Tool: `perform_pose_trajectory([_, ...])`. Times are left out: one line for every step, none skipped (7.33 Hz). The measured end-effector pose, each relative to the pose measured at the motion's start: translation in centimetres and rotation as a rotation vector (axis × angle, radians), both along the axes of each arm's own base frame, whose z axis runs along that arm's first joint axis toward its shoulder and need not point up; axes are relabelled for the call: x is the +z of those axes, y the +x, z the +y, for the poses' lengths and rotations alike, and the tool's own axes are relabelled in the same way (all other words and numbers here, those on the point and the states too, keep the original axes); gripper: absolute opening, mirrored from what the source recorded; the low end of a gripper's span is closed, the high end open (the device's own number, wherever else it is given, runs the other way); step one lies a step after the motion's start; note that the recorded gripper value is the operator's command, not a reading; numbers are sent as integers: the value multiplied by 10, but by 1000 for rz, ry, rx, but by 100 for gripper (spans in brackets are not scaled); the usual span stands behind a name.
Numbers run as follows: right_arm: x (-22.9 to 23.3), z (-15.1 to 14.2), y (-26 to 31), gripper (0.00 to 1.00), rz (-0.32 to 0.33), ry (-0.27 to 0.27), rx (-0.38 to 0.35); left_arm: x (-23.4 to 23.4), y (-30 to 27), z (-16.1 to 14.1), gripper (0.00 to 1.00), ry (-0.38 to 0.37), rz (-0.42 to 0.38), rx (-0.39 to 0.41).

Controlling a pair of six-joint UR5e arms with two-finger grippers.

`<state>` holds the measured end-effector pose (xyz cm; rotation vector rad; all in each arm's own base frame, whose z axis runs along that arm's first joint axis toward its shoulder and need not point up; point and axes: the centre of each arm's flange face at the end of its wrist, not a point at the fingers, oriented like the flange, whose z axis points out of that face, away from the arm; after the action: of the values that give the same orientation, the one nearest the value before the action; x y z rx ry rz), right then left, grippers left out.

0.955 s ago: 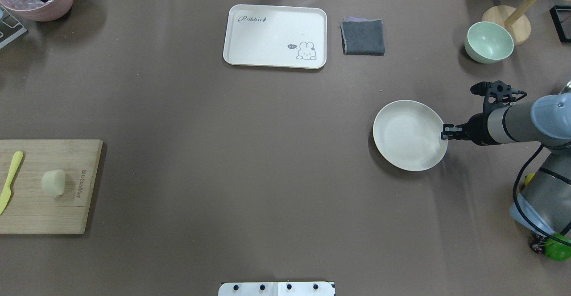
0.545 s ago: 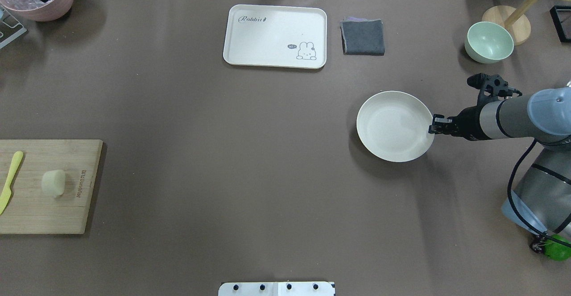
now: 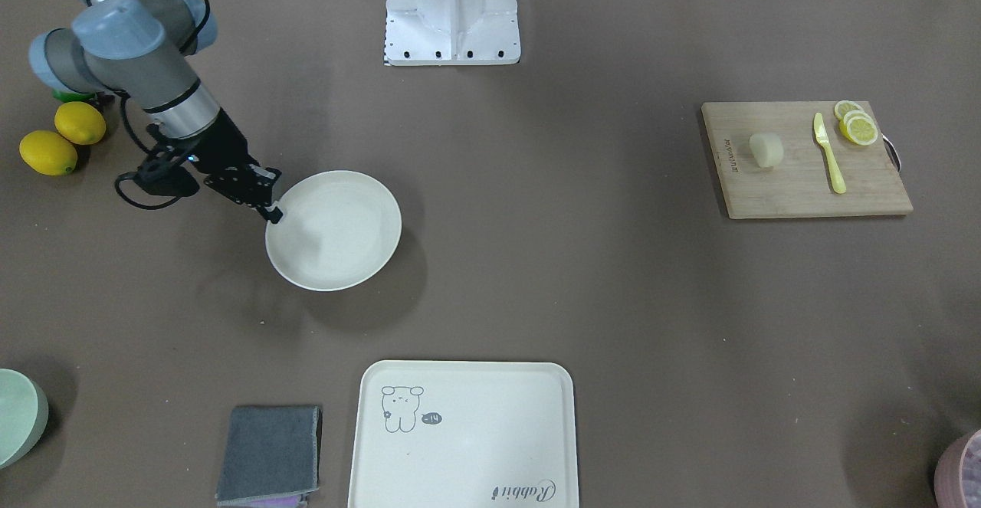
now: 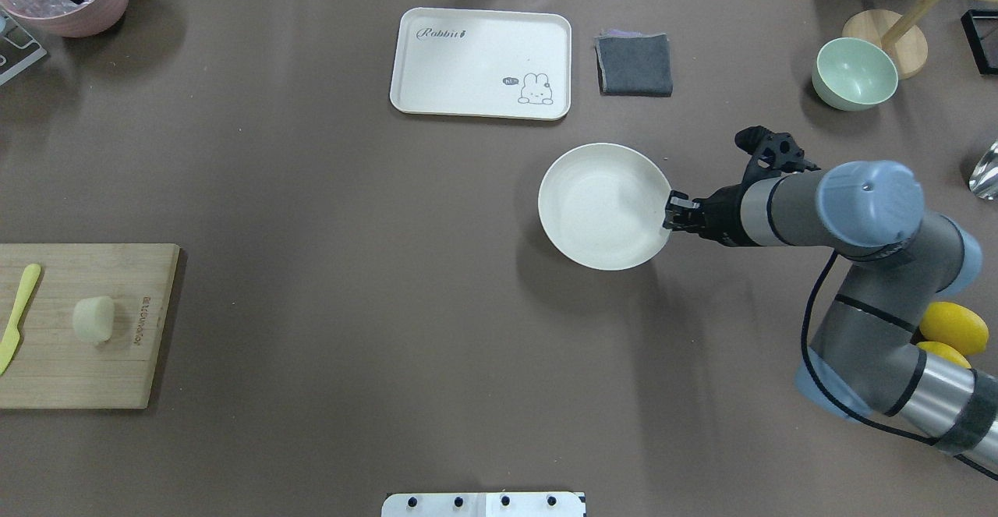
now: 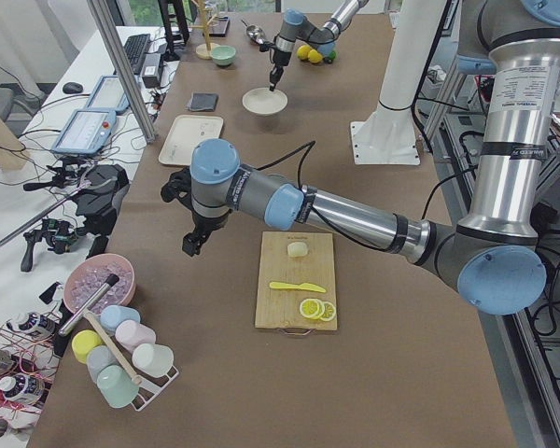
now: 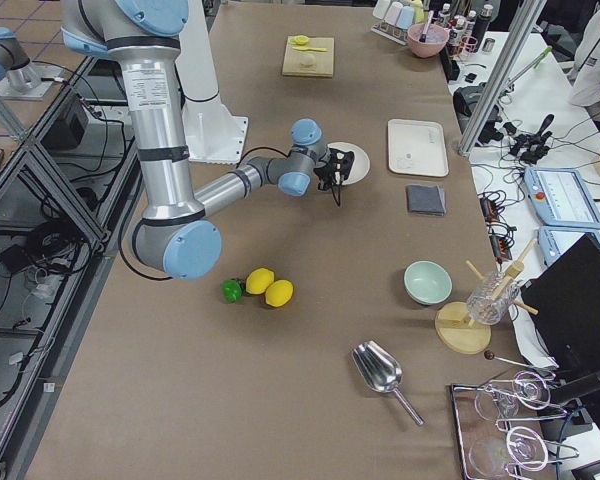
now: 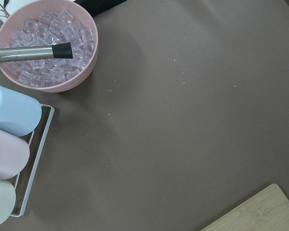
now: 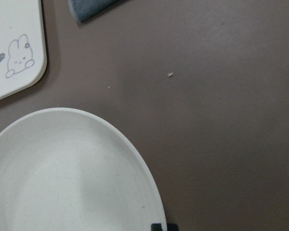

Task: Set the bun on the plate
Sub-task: 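Push the white plate with the right gripper toward the table center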

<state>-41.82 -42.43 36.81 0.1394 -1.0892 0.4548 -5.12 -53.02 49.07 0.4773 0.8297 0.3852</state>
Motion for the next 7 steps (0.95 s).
perform_pose_trajectory([-37,11,-40,0,12,-22,22,2,0,2,97,-3,0,0])
perform_pose_trajectory([-71,29,-77,0,23,-37,36,3,0,2,98,-5,0,0])
perform_pose_trajectory([-97,51,-109,0,32,-45,47,4,1,3,98,-8,0,2])
perform_pose_trajectory([-114,74,-134,0,41,-44,57,5,2,3,98,-9,0,4])
perform_pose_trajectory([-120,93,-150,55,52,-38,62,5,3,3,97,-10,0,6])
perform_pose_trajectory([-120,103,-158,100,63,-32,62,6,4,3,98,-11,0,7])
perform_pose_trajectory([-119,104,-160,100,70,-26,62,6,4,3,98,-12,0,7])
